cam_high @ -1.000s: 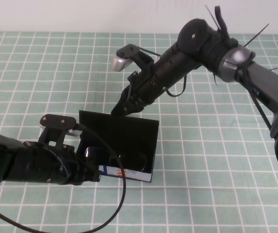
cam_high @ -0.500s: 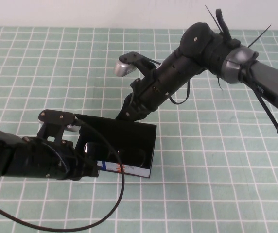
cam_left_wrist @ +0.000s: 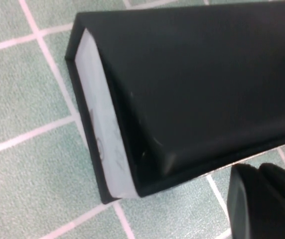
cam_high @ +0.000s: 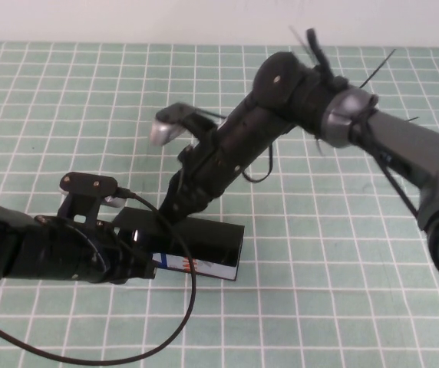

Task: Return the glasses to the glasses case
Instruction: Close the glasses case

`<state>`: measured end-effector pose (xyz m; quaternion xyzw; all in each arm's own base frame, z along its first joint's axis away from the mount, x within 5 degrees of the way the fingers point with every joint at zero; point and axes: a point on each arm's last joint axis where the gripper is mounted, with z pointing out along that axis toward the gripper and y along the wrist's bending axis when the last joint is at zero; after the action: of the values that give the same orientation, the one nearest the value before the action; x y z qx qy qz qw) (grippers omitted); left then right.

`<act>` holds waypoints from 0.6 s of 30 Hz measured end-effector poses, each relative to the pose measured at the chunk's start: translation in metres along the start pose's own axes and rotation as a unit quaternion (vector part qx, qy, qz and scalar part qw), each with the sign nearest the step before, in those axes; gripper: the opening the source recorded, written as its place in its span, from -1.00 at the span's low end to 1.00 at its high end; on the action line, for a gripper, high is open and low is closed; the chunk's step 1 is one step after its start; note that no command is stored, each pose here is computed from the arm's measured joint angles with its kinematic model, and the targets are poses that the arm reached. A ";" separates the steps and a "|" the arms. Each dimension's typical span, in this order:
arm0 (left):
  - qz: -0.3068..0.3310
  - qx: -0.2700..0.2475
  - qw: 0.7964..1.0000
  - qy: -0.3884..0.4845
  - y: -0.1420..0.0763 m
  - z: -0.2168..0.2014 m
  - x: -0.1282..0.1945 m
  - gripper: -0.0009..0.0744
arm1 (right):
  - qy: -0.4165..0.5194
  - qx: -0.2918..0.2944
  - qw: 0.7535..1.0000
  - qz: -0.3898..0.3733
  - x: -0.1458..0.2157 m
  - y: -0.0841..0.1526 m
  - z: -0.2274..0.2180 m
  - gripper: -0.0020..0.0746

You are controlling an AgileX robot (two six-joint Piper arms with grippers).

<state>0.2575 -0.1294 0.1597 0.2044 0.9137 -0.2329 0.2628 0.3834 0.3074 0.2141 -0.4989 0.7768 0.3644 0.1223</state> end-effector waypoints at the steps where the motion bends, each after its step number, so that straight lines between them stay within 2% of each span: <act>1: 0.000 0.000 1.000 0.000 0.000 0.000 0.000 -0.98 | 0.007 0.000 1.000 -0.003 0.001 0.002 0.004 -0.98; 5: 0.000 -0.001 1.000 0.000 0.000 0.000 0.000 -0.98 | 0.023 -0.003 1.000 -0.006 0.004 0.006 0.012 -0.98; 13: 0.000 0.000 1.000 0.001 0.000 0.000 0.000 -0.98 | 0.035 -0.002 0.999 -0.001 0.010 0.000 0.020 -0.98; 18: 0.021 0.026 0.999 0.008 -0.005 -0.001 0.001 -0.98 | 0.039 0.007 0.999 -0.009 0.009 0.001 0.016 -0.98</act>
<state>0.2533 -0.1326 0.1619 0.2323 0.9047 -0.2499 0.2552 0.3753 0.3125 0.1987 -0.5188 0.7791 0.3380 0.0983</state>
